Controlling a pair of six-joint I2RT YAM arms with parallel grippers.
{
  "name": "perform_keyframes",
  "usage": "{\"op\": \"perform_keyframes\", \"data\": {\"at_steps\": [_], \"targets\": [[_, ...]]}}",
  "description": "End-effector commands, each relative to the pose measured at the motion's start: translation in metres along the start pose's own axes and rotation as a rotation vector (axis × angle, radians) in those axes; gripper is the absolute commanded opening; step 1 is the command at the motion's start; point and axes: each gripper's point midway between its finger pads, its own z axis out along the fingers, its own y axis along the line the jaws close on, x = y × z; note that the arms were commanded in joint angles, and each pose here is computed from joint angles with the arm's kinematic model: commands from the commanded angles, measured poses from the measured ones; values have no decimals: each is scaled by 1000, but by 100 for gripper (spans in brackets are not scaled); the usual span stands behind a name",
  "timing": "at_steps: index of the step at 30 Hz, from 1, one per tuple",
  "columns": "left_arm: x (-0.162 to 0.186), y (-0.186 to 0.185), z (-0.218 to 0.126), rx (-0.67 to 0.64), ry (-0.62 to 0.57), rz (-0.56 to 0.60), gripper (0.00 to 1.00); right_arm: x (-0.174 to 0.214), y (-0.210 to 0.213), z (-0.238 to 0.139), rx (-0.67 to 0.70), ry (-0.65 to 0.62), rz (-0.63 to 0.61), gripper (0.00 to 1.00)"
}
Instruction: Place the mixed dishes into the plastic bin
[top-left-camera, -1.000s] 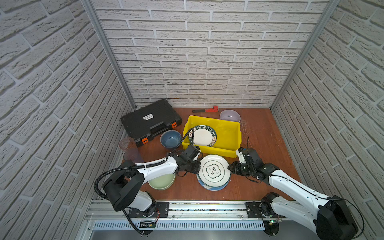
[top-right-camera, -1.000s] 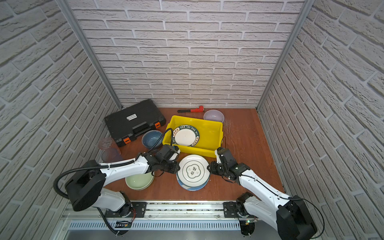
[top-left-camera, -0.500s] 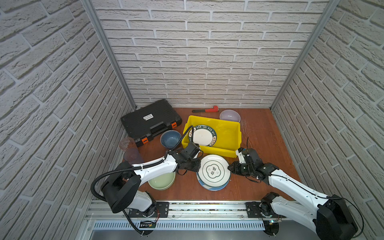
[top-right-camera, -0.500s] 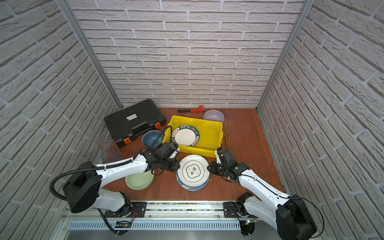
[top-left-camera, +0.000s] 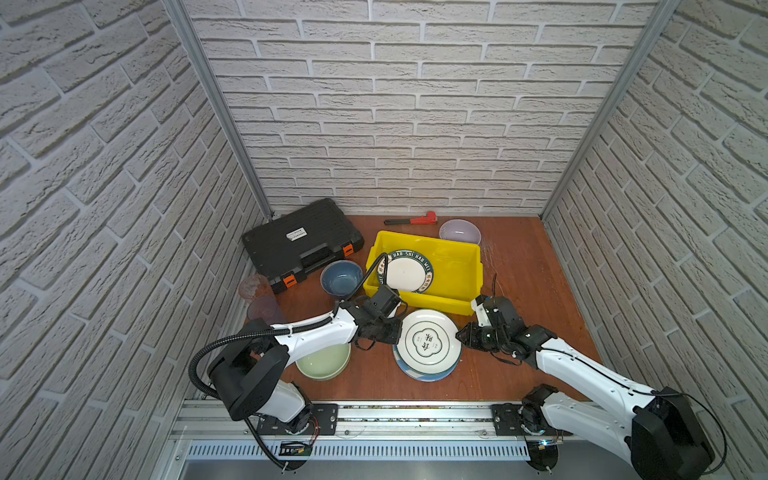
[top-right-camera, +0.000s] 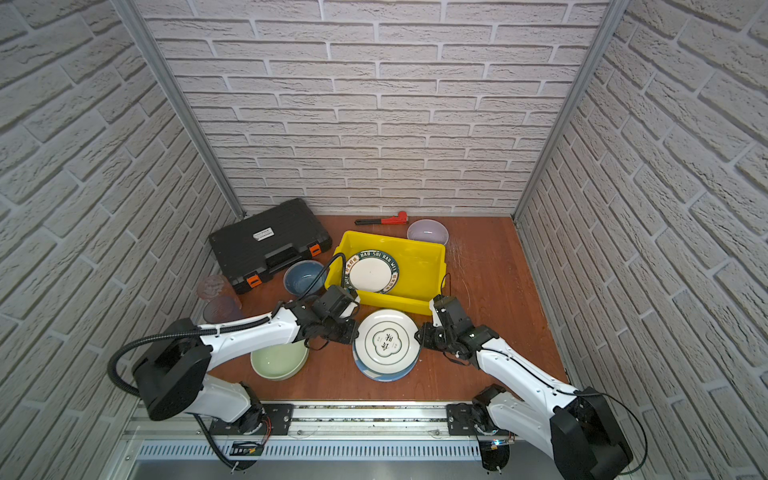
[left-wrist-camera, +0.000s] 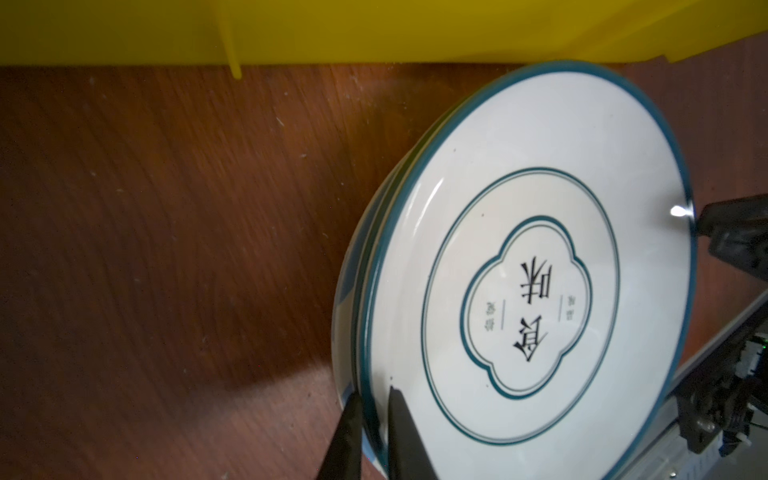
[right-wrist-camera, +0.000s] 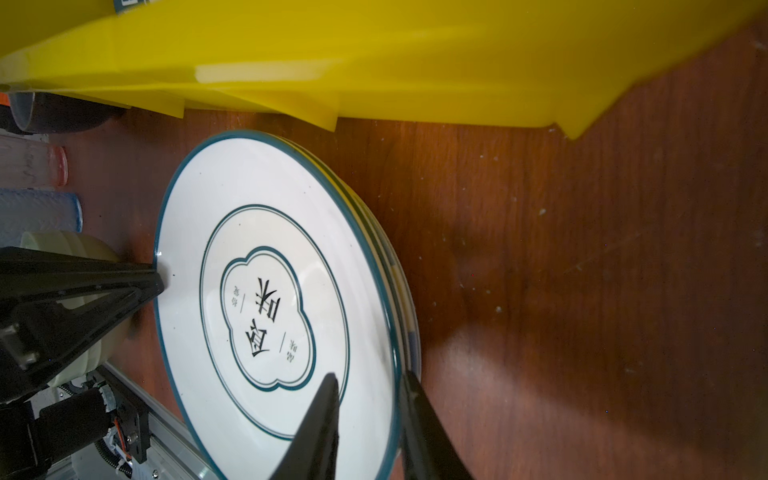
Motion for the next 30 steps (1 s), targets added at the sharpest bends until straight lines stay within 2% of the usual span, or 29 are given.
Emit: {"op": "perform_keyframes", "data": {"at_steps": [1, 14, 21, 30], "targets": [[-3, -11, 4, 55, -8, 10, 14, -4, 14, -2, -51, -9, -17, 27], [3, -8, 16, 54, 14, 1, 11, -8, 33, -15, -142, -31, -20, 26], [10, 1, 17, 18, 29, -6, 9, -3, -5, -32, 82, -37, -13, 27], [11, 4, 20, 9, 37, -9, 9, 19, -14, -31, 72, 20, 37, 28]]}}
